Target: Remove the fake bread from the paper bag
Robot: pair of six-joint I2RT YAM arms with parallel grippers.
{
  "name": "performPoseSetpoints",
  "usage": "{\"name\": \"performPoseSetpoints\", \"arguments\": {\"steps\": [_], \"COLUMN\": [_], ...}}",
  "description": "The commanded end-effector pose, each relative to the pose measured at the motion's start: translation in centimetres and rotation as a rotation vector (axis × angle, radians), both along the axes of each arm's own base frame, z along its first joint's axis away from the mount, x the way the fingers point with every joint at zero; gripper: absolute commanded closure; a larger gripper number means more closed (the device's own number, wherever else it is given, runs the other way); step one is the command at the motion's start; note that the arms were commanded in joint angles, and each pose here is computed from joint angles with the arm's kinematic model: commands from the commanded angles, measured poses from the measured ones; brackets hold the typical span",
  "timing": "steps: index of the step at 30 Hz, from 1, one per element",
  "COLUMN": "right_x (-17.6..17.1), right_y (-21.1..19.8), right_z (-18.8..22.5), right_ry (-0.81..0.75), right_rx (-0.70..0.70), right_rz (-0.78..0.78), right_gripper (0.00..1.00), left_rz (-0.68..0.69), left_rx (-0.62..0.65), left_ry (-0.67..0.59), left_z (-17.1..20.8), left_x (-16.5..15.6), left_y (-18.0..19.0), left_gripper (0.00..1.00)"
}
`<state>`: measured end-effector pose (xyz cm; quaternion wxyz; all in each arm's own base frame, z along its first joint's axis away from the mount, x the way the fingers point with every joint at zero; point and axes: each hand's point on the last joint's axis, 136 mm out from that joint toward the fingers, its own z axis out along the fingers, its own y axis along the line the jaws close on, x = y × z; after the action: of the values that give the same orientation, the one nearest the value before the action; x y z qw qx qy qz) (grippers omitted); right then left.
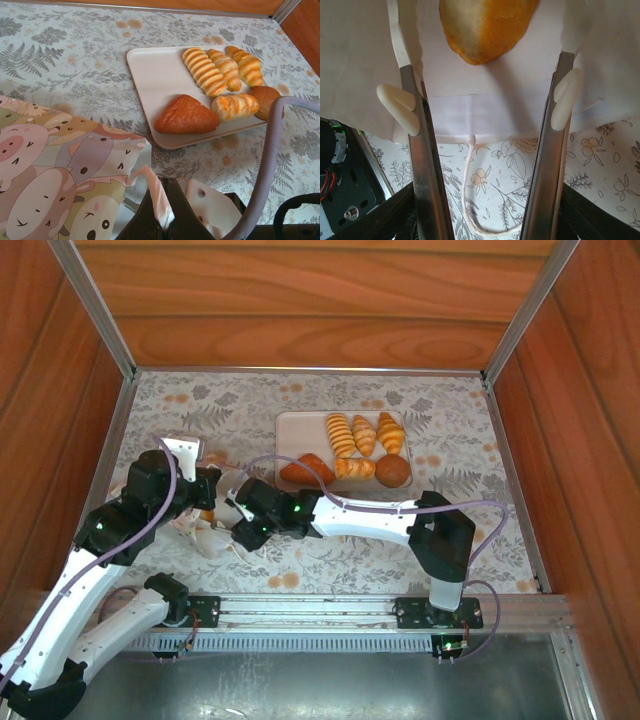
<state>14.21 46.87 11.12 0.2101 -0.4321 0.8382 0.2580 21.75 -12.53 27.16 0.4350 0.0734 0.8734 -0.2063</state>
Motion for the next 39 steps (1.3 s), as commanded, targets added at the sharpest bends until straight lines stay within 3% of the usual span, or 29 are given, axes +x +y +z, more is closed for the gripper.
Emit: {"name": "performPoseSetpoints", "arguments": {"steps": [1,8,15,18,31,39], "right_x": [-0.1,0.4,0.7,0.4,-1.1,-0.8], "right_y": [1.7,2.6,1.5,0.7,-3.8,-4.7], "right_z": [0.3,-1.5,-1.0,0.0,2.5,0.2], "right_ry": [-0.002,0.011,-0.012,-0.010,0.025,0.021], "right_rx": [0.017,-0.063,-0.111,-0.109,-0.167,-0.276], "right_rz": [0.020,0.021,0.008,0.006,-0.001,-0.001], "right_gripper": [0.36,0.35,0.48,0.49,0.47,0.45], "left_rz": [-0.025,-0.034,0.042,0.091,0.142,0.063], "left_rx": [-0.025,-0.033,-0.013,0.007,0.032,-0.019], "left_ry": [-0.055,-0.048,-0.062,-0.068,-0.059,-0.051], "left_z": [2.0,2.2,1.7,1.2,0.2,0.7], "left_x": [0.0,0.1,0.4,0.5,0.7,-0.1], "left_y": [-0.4,-0.8,0.7,1.6,2.5,1.1], "left_gripper": [1.00,1.00,1.00,1.00,1.00,1.00]}}
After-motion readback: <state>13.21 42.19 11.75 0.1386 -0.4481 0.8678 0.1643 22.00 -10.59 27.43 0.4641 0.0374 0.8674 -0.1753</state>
